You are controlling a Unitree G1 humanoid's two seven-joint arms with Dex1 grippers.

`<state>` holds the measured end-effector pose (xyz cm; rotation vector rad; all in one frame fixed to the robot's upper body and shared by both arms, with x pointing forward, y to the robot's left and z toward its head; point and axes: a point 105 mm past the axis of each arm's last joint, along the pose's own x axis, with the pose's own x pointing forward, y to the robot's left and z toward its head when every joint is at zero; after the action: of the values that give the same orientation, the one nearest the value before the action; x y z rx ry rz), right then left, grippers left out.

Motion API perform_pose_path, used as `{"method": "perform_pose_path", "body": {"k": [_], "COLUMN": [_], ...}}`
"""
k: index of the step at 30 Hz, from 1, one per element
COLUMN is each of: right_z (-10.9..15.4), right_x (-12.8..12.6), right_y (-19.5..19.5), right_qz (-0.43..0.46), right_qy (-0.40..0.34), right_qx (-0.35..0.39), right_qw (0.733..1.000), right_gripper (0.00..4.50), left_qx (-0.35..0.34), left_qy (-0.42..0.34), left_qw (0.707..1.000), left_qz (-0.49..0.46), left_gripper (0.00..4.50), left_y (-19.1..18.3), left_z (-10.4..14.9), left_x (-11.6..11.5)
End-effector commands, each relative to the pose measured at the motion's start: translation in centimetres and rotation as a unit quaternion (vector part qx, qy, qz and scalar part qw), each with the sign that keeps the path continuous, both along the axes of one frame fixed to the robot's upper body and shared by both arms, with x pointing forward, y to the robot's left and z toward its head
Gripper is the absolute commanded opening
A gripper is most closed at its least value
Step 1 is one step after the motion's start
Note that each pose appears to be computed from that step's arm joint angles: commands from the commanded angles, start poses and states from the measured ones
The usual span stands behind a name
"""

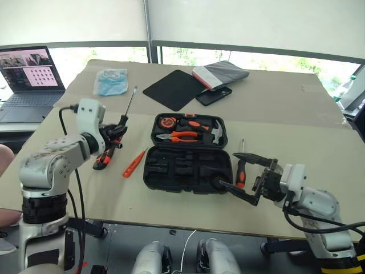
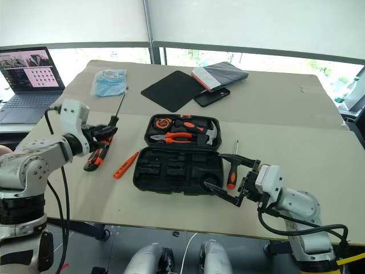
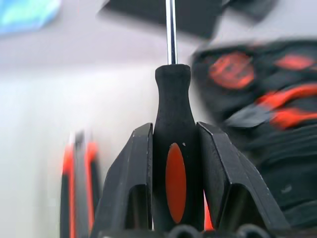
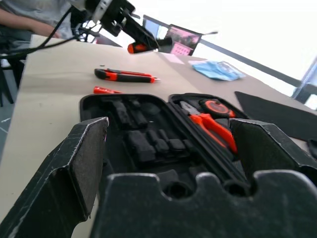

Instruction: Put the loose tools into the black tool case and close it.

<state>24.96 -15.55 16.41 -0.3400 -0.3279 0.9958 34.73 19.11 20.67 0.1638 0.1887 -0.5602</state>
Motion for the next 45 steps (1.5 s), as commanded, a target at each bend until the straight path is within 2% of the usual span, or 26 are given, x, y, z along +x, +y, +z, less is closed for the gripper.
{"method": "perform_pose_path", "body": {"k": [1, 5, 8, 12, 17, 22, 25, 31, 35, 37, 41, 45], "right_z": [1.7, 2.3, 1.7, 1.1, 0.3, 0.1, 0.0, -0.3, -0.3, -0.5, -1.0, -1.3], "right_x": [0.8, 1.7, 1.4, 0.9, 0.5, 0.5, 0.5, 0.3, 0.5, 0.5, 0.2, -0.5], "right_y": [-2.6, -3.7, -3.8, -3.8, -3.7, -3.4, -3.2, -2.7, -2.5, -2.4, -2.7, -3.1], "right_qz": [-0.034, -0.045, -0.035, -0.042, -0.05, -0.053, -0.052, -0.043, -0.039, -0.037, -0.046, -0.065], "right_qy": [-0.036, -0.023, 0.004, 0.015, 0.023, 0.025, 0.025, 0.032, 0.034, 0.037, 0.057, 0.069], "right_qx": [-0.033, -0.029, -0.037, -0.034, -0.034, -0.03, -0.027, -0.024, -0.022, -0.022, -0.016, 0.0], "right_qw": [0.998, 0.998, 0.999, 0.998, 0.998, 0.998, 0.998, 0.998, 0.998, 0.998, 0.997, 0.995], "right_gripper": [4.5, 4.5, 4.5, 4.5, 4.5, 4.5, 4.5, 4.5, 4.5, 4.5, 4.5, 4.5], "left_qx": [0.139, 0.24, 0.321, 0.355, 0.345, 0.352, 0.379, 0.389, 0.362, 0.317, 0.259, 0.172], "left_qy": [-0.076, -0.077, -0.105, -0.115, -0.119, -0.081, -0.067, -0.06, -0.049, -0.077, -0.173, -0.163], "left_qw": [0.96, 0.917, 0.881, 0.85, 0.84, 0.847, 0.844, 0.842, 0.844, 0.856, 0.883, 0.92], "left_qz": [-0.231, -0.309, -0.332, -0.371, -0.401, -0.39, -0.373, -0.369, -0.392, -0.401, -0.352, -0.312], "left_gripper": [0.85, 0.85, 0.85, 0.85, 0.85, 0.85, 0.85, 0.85, 0.85, 1.85, 3.23, 3.23], "left_y": [-6.4, -8.0, -9.2, -10.4, -12.0, -11.4, -10.5, -10.1, -10.8, -12.2, -13.3, -12.5], "left_z": [-0.3, -2.7, -3.7, -4.7, -5.1, -6.2, -7.0, -7.1, -7.3, -6.3, -3.5, -3.2], "left_x": [-1.1, 0.1, 2.1, 2.6, 2.4, 2.4, 2.7, 2.7, 1.8, 1.4, 2.2, 1.9]}}
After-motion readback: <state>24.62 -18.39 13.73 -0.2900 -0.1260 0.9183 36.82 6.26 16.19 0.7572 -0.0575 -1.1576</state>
